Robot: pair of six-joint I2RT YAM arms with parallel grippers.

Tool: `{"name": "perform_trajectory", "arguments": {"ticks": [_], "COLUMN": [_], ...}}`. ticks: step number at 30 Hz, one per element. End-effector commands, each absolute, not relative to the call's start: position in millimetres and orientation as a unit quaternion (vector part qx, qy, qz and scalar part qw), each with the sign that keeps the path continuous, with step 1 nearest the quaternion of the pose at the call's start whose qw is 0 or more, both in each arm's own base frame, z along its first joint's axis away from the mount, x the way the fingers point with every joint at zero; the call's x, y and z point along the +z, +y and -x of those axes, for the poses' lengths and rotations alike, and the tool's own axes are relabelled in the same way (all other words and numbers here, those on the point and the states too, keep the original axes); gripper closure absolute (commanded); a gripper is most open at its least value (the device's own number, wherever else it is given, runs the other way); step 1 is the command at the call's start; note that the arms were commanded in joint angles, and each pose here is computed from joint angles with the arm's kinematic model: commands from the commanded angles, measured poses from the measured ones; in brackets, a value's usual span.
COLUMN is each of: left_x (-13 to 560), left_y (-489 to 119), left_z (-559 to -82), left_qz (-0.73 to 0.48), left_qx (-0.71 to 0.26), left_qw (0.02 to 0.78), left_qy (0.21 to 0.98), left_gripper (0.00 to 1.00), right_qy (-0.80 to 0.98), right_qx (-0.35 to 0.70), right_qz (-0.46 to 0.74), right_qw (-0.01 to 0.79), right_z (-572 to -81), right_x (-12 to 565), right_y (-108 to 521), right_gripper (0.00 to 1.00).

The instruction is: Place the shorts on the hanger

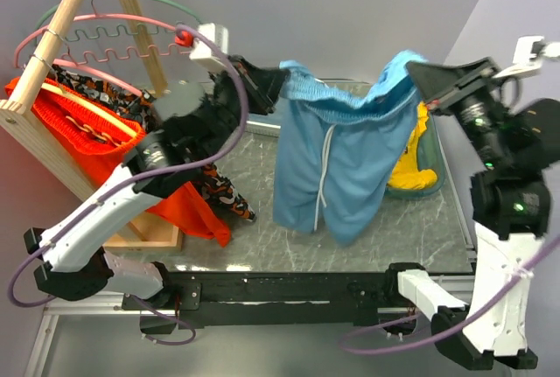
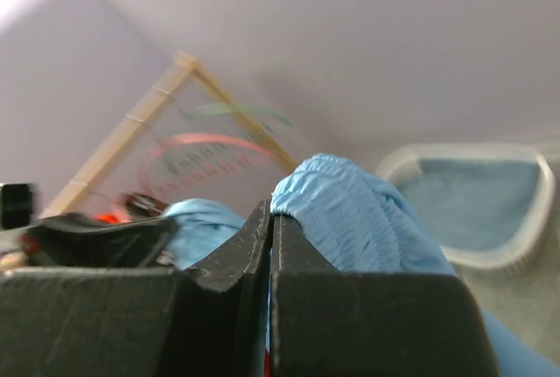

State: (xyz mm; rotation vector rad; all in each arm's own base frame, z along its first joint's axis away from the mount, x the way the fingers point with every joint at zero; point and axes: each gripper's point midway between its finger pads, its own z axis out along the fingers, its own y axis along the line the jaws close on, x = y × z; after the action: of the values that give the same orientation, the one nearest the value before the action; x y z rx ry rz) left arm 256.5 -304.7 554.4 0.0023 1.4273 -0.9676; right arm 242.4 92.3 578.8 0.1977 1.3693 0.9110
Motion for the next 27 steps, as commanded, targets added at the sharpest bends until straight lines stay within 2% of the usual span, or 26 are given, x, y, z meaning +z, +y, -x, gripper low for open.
{"name": "perform_trajectory", "arguments": {"ticks": [1,5,6,9,11,12,13,15,16,18,19,24,26,27], "left_x": [461,370,331,272,246,233,225,213,212,200,198,178,182,181], "left_y": [-316,-318,-318,-324,-328,-327,-328,-326,-323,-319,-317,-310,-298,-289], "left_z": [-280,-290,-290,-289,-289,-287,-287,-284,-282,-279,-277,-258,-256,-257], "left_qz": [0.035,0.076,0.070,0.062,0.053,0.047,0.044,0.036,0.035,0.033,0.034,0.011,0.034,0.047], "left_qx": [-0.366,-0.333,-0.314,-0.292,-0.272,-0.263,-0.259,-0.254,-0.254,-0.249,-0.250,-0.270,-0.271,-0.260], "left_qw": [0.606,0.556,0.540,0.503,0.487,0.478,0.473,0.470,0.470,0.467,0.466,0.446,0.451,0.459], "left_qy": [0.706,0.757,0.778,0.811,0.829,0.837,0.841,0.844,0.844,0.848,0.848,0.853,0.850,0.848], "left_gripper": [0.99,0.99,0.99,0.94,0.79,0.76,0.73,0.65,0.52,0.38,0.31,0.24,0.23,0.23], "right_qy": [0.714,0.787,0.812,0.838,0.842,0.846,0.845,0.841,0.837,0.823,0.811,0.736,0.730,0.714], "right_qx": [0.354,0.261,0.236,0.194,0.193,0.195,0.195,0.200,0.203,0.223,0.247,0.307,0.317,0.326], "right_qz": [-0.150,-0.205,-0.211,-0.225,-0.218,-0.206,-0.199,-0.167,-0.154,-0.109,-0.074,0.052,0.086,0.098], "right_qw": [0.585,0.520,0.490,0.459,0.454,0.452,0.457,0.475,0.484,0.511,0.526,0.601,0.600,0.612], "right_z": [-298,-319,-319,-318,-316,-314,-313,-310,-308,-308,-307,-317,-334,-337], "right_x": [454,335,292,237,227,223,226,242,251,278,294,373,380,403], "right_y": [89,65,61,50,52,56,57,68,73,91,110,159,177,183], "right_gripper": [1.00,1.00,1.00,0.98,0.76,0.66,0.51,0.41,0.38,0.33,0.32,0.36,0.37,0.40]}}
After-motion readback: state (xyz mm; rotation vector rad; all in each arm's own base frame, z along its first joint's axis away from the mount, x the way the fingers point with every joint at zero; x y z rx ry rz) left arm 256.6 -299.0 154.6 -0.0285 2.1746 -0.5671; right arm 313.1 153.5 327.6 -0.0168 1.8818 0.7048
